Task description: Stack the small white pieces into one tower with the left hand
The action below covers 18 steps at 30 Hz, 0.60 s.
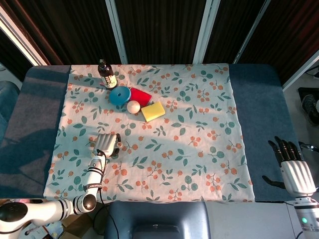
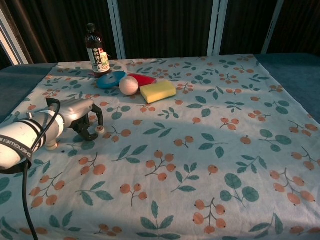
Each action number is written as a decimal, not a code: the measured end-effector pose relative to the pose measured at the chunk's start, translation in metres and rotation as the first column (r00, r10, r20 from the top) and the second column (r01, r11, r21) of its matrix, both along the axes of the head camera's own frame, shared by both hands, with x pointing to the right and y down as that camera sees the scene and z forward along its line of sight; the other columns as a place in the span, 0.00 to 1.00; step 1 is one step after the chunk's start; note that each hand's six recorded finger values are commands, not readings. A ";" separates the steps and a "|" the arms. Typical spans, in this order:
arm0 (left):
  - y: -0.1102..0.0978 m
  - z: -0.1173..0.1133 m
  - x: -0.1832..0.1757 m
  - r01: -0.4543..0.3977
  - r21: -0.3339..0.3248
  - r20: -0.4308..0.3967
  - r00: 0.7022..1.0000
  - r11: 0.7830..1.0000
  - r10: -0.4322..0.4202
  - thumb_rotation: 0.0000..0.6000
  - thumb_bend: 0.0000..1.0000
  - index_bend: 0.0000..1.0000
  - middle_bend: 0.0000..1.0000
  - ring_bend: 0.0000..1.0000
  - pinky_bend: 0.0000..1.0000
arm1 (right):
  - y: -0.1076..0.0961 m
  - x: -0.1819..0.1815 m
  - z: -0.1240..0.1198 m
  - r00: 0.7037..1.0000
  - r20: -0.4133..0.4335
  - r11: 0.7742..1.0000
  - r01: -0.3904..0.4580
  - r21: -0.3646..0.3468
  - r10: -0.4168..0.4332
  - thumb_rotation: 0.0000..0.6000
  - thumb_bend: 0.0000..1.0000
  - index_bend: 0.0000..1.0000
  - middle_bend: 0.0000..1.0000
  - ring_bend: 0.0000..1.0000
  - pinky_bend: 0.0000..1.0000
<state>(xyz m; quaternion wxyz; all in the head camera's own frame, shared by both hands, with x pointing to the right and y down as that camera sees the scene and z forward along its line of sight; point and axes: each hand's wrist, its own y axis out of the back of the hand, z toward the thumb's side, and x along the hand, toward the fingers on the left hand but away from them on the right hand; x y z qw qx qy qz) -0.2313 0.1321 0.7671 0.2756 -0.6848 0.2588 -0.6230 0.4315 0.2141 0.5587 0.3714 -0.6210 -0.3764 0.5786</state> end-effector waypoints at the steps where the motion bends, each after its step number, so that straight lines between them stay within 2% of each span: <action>1: 0.000 0.000 0.000 0.001 0.001 -0.002 1.000 1.000 -0.001 1.00 0.37 0.48 1.00 1.00 1.00 | 0.000 0.000 0.000 1.000 0.000 1.000 0.000 0.000 0.000 1.00 0.16 0.00 0.00 0.00 0.00; 6: -0.001 -0.001 0.000 0.002 0.012 -0.007 1.000 1.000 -0.002 1.00 0.37 0.53 1.00 1.00 1.00 | 0.000 0.000 0.000 1.000 0.000 1.000 0.001 -0.001 -0.001 1.00 0.16 0.00 0.00 0.00 0.00; 11: -0.002 -0.005 -0.001 0.002 0.016 -0.014 1.000 1.000 -0.001 1.00 0.37 0.55 1.00 1.00 1.00 | 0.000 0.000 0.000 1.000 -0.002 1.000 0.001 0.000 -0.001 1.00 0.16 0.00 0.00 0.00 0.00; 18: -0.003 -0.027 -0.003 -0.006 0.035 -0.054 0.998 0.999 0.008 1.00 0.37 0.55 1.00 1.00 1.00 | 0.000 -0.002 0.002 1.000 -0.005 1.000 0.006 -0.006 -0.006 1.00 0.16 0.00 0.00 0.00 0.00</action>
